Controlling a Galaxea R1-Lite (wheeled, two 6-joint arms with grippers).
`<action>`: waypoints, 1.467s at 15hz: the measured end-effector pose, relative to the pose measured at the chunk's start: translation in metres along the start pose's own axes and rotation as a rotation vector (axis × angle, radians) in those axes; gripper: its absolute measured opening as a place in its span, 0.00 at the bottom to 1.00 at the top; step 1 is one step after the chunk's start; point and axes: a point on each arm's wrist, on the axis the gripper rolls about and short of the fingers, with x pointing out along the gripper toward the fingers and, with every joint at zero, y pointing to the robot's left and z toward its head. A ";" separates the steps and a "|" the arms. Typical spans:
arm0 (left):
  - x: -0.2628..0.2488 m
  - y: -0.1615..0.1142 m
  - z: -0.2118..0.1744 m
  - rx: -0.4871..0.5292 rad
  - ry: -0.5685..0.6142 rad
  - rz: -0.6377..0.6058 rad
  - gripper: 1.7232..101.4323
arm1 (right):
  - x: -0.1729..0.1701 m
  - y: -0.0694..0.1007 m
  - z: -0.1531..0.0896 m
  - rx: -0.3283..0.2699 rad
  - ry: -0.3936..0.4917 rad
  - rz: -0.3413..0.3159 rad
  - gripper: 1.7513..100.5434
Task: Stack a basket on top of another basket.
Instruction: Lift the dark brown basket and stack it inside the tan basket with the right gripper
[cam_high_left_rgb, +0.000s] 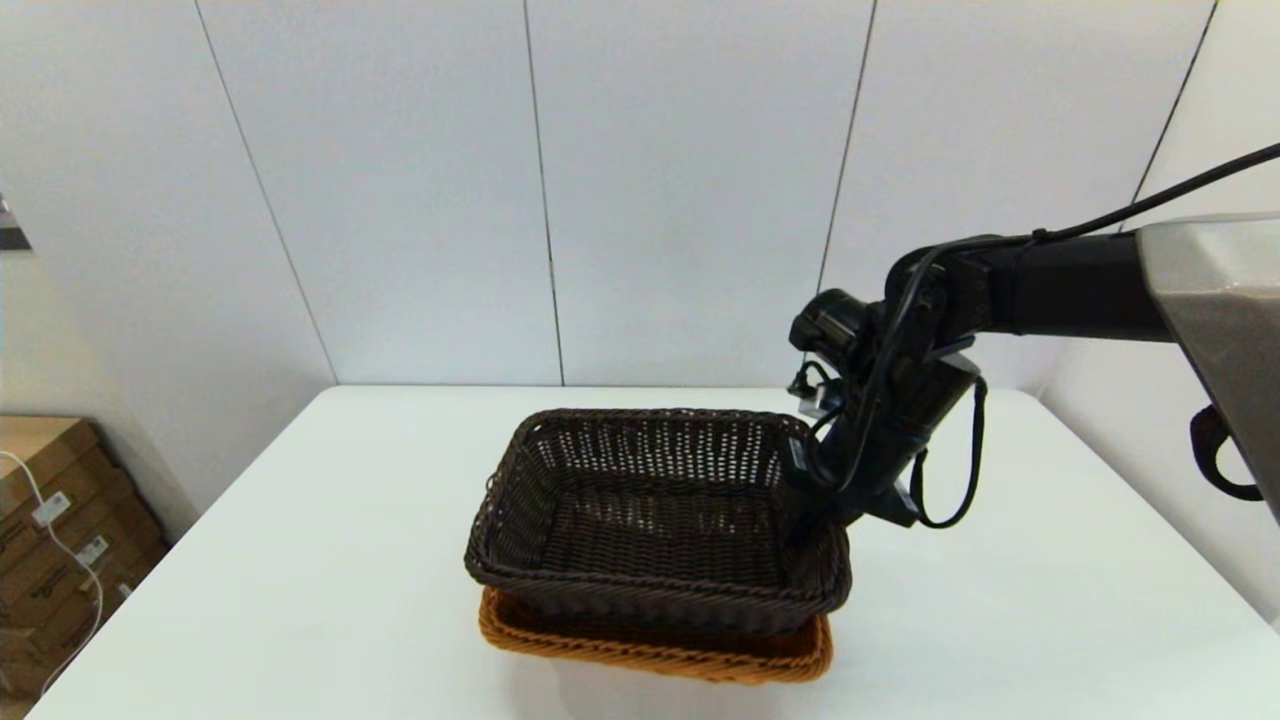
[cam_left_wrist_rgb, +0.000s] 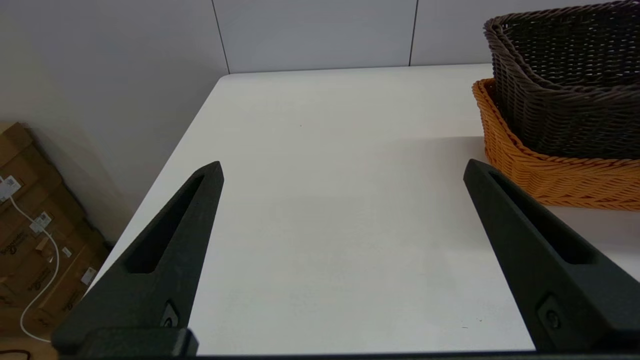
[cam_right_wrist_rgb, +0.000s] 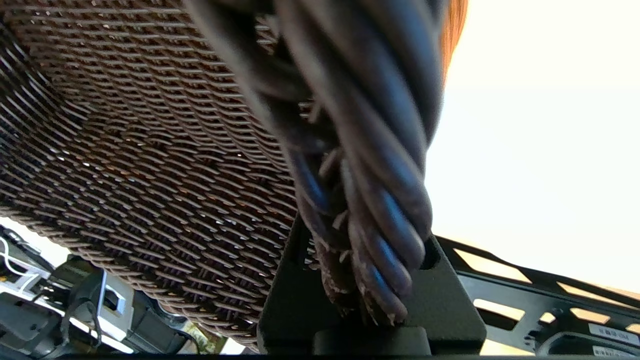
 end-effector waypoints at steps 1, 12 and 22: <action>0.000 0.000 0.000 0.000 0.000 0.000 0.96 | 0.001 0.000 0.000 0.001 0.005 -0.003 0.13; 0.000 0.000 0.000 0.001 0.000 0.000 0.96 | 0.004 -0.001 -0.001 0.006 0.021 0.003 0.13; 0.000 0.000 0.000 0.003 0.000 0.000 0.96 | 0.002 0.000 -0.003 -0.001 0.012 0.005 0.69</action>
